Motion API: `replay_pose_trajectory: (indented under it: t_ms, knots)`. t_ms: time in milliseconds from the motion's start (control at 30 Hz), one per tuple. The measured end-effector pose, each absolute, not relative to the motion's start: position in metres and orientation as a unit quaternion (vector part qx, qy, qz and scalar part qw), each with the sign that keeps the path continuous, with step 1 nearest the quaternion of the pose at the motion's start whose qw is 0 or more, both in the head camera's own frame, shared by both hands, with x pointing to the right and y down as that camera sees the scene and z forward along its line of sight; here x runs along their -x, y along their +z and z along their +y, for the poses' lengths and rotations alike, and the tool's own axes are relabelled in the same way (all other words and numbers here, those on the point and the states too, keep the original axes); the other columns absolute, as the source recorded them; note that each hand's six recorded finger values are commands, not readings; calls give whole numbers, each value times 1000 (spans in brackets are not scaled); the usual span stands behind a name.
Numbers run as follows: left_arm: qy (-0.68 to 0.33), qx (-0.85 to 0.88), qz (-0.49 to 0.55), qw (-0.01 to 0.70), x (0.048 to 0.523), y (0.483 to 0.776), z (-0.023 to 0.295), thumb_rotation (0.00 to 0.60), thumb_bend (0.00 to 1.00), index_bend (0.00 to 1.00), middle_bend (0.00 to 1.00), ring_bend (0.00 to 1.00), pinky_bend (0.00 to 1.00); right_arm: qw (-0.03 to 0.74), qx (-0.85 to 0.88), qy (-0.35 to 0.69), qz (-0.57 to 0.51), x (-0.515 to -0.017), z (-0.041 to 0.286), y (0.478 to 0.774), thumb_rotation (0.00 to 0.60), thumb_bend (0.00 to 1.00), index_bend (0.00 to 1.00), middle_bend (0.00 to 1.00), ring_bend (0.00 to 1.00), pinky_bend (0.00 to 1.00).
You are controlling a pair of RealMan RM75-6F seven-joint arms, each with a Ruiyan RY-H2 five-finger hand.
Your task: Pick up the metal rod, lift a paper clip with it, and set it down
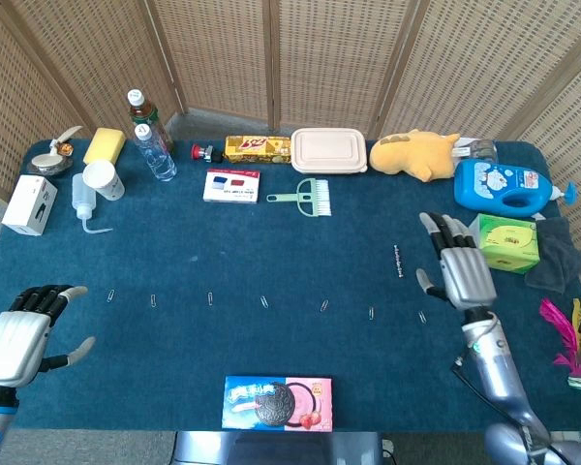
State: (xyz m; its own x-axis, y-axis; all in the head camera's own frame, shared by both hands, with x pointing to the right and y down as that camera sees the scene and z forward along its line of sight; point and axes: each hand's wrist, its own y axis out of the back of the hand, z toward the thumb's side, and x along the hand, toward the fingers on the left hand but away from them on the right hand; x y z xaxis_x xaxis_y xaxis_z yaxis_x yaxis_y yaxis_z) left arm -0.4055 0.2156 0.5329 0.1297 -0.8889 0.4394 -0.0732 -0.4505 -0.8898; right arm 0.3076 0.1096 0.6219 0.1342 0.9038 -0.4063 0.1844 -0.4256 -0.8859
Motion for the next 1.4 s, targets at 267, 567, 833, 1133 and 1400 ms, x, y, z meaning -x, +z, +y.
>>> replay_pose_trajectory:
  t_ms: [267, 567, 833, 1133, 1400]
  knots:
    - [-554, 651, 365, 369, 409, 534, 216, 439, 390, 225, 258, 208, 186, 364, 660, 553, -355, -289, 93, 665, 587, 395, 0, 61, 23, 107]
    - [-552, 655, 362, 369, 405, 535, 217, 438, 390, 225, 258, 208, 186, 369, 648, 580, -326, -285, 88, 696, 587, 395, 0, 58, 21, 107]
    - [-552, 653, 361, 371, 406, 533, 217, 442, 390, 225, 258, 208, 186, 381, 636, 598, -304, -291, 91, 712, 587, 395, 0, 58, 20, 107]
    - [-547, 656, 362, 373, 405, 531, 218, 443, 390, 225, 258, 208, 186, 399, 631, 610, -266, -288, 98, 723, 587, 395, 0, 58, 18, 107]
    - [-547, 657, 363, 370, 407, 531, 219, 441, 390, 225, 258, 208, 186, 398, 631, 614, -258, -286, 99, 727, 586, 372, 0, 56, 18, 107]
